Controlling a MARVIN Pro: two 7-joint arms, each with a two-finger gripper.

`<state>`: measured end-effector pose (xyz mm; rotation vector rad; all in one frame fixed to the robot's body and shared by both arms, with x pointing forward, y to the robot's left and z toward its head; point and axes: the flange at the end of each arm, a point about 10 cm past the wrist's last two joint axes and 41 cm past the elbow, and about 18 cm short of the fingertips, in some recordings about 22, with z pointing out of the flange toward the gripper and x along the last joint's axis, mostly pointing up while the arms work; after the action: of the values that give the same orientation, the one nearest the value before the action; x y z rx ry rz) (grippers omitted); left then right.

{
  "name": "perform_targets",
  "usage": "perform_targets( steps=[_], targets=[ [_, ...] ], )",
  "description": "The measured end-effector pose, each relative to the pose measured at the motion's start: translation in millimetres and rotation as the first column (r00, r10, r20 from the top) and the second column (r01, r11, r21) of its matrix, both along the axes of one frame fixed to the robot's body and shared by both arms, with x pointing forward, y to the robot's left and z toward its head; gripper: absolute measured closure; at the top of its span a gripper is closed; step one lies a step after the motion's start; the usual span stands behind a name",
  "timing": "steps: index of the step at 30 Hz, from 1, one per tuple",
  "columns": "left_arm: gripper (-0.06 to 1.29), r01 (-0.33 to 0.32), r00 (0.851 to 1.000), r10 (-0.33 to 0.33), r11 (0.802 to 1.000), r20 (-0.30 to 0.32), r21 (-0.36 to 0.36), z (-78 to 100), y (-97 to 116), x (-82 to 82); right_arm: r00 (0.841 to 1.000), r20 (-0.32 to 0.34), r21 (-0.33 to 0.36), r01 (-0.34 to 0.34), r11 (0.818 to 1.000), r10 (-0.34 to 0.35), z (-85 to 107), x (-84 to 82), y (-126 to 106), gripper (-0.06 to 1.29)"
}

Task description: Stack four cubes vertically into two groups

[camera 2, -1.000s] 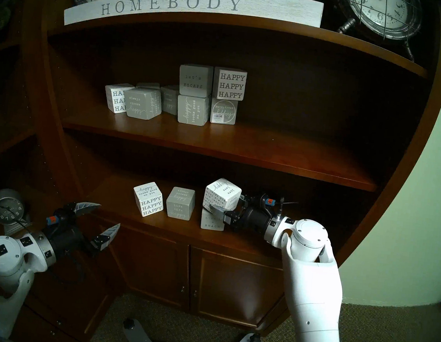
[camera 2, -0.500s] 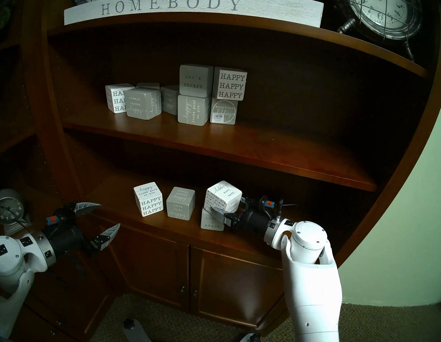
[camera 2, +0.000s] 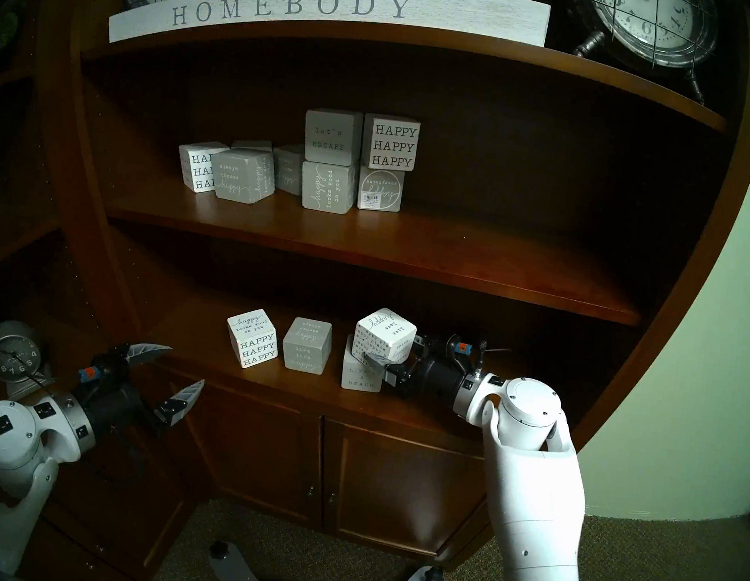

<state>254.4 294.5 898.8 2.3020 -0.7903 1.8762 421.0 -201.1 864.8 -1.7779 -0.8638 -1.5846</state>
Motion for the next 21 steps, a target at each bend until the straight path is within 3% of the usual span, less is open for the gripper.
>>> perform_targets(
  steps=[5, 10, 21],
  targets=[
    [0.02, 0.000, 1.000, 0.000, 1.000, 0.000, 0.000, 0.0, 0.0, 0.0, 1.000, 0.005, 0.002, -0.002, 1.000, 0.002, 2.2, -0.7, -1.5, 0.25],
    [0.02, 0.000, 1.000, 0.000, 1.000, 0.000, 0.000, 0.0, 0.0, 0.0, 1.000, 0.009, 0.005, -0.005, 1.000, 0.005, 3.6, -1.3, -2.3, 0.04],
    [0.02, 0.000, 1.000, 0.000, 1.000, 0.000, 0.000, 0.0, 0.0, 0.0, 1.000, 0.019, 0.017, -0.016, 1.000, 0.016, 7.6, -5.5, -4.8, 0.03]
  ],
)
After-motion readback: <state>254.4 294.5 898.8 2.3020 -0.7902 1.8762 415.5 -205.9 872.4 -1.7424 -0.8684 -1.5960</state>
